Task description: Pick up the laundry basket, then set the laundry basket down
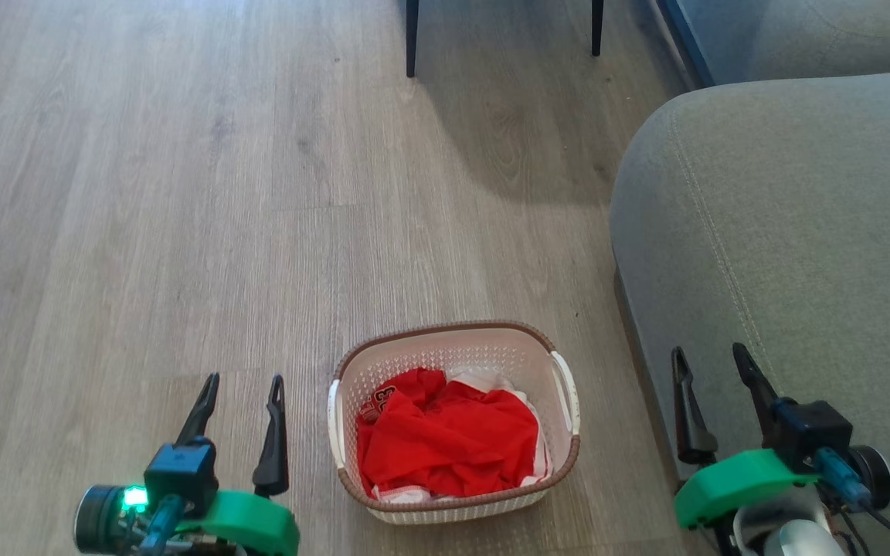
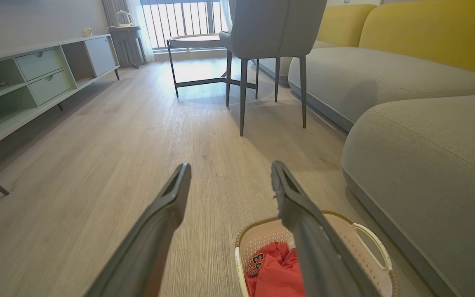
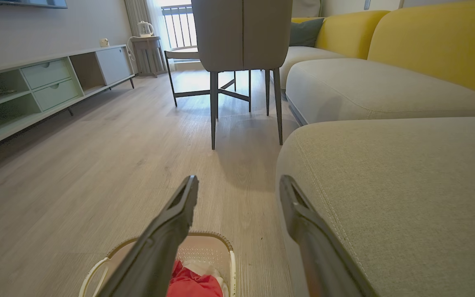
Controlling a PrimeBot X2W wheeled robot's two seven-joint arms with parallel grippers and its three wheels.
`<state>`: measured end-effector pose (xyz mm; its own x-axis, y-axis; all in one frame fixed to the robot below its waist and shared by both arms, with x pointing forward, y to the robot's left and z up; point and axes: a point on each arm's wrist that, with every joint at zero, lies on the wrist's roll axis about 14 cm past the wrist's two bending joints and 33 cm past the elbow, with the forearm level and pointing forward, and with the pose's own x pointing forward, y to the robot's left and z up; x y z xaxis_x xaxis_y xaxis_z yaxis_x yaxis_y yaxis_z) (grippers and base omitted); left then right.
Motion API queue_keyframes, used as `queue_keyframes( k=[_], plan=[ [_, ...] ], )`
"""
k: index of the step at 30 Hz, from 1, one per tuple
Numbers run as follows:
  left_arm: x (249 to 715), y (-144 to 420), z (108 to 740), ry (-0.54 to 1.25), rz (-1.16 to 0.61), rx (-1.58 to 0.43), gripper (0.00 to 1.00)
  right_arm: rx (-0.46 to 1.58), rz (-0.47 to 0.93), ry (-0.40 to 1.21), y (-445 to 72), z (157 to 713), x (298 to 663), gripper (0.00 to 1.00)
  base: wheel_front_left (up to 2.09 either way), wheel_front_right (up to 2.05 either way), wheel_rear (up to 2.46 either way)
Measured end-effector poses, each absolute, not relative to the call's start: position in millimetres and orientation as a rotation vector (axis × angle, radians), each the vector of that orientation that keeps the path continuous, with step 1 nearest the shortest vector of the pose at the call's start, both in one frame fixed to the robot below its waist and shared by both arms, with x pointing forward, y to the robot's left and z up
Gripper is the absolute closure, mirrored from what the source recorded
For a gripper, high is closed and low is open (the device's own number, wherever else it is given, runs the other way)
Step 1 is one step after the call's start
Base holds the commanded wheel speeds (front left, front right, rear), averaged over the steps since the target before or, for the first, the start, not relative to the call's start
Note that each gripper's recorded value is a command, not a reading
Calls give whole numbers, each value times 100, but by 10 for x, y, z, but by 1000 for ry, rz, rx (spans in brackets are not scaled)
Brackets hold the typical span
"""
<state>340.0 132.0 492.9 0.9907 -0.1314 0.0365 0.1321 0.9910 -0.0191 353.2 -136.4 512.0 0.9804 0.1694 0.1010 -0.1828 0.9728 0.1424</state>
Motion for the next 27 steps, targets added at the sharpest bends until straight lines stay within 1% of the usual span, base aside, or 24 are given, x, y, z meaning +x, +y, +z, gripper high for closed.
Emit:
queue_keyframes(
  k=[14,20,23,27],
  plan=[
    [3418,1308,4874,-17,-140,-25,0,153,174,-70,-1372,5061,3552,0,0,0,0],
    [3442,1311,4717,35,-135,-49,0,152,167,-25,-1385,4915,3588,0,0,0,0],
    [3487,1311,4593,76,-132,-64,0,152,161,10,-1398,4802,3665,0,0,0,0],
    [3672,1289,4498,102,-136,-68,0,142,160,26,-1410,4741,3890,0,0,0,0]
  ],
)
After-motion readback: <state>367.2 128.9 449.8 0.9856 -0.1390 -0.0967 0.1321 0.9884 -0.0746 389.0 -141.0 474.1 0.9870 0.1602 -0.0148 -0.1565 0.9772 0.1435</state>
